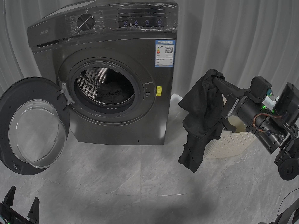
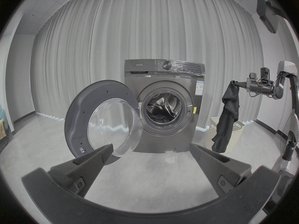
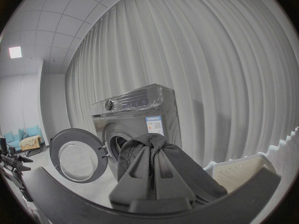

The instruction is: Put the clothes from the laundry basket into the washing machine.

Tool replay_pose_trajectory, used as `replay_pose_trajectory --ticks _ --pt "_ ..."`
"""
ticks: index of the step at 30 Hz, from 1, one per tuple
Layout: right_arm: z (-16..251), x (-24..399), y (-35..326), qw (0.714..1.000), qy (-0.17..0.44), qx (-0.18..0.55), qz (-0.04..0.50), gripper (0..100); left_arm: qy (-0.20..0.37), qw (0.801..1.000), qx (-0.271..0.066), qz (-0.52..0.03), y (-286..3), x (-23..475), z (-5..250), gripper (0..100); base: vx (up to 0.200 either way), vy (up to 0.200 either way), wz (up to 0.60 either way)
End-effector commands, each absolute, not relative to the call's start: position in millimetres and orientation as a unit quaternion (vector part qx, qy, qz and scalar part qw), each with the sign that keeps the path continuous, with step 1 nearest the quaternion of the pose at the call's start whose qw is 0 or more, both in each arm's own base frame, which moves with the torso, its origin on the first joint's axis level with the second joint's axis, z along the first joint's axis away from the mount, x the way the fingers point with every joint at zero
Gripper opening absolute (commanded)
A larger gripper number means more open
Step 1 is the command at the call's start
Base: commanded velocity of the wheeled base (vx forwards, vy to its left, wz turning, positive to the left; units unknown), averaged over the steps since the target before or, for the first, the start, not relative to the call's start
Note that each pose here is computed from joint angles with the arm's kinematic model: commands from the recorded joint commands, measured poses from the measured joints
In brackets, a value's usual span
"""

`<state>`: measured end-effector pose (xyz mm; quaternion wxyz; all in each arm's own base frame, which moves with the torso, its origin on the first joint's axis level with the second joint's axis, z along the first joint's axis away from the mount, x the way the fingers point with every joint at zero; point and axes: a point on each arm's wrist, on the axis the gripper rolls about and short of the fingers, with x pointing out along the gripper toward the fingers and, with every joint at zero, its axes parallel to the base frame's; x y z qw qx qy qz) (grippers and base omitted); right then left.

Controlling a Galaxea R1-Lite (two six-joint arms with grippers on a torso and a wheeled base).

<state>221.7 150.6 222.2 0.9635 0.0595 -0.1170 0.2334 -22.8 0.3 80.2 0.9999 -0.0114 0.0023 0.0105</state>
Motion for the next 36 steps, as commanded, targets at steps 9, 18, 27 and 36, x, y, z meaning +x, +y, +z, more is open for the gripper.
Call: replay_pose_trajectory --ticks 9,18,27,36 --pt "221.2 221.4 153.7 0.963 -0.116 0.060 0.237 0 0.002 1.000 -0.010 0.008 0.2 -22.8 75.5 100 0.000 0.089 0.00" --pt "220.3 222.2 153.7 0.963 -0.114 0.059 0.237 0 0.002 1.000 -0.011 0.009 0.3 -22.8 75.5 100 -0.111 0.000 0.00" --pt "218.7 223.1 154.3 0.963 -0.113 0.059 0.237 0 0.003 1.000 -0.011 0.010 0.3 -22.8 75.3 100 -0.022 0.000 0.00" --pt "216.4 224.9 155.2 0.964 -0.109 0.057 0.237 0 0.002 1.000 -0.012 0.010 0.3 -22.8 75.5 100 0.000 0.178 0.00"
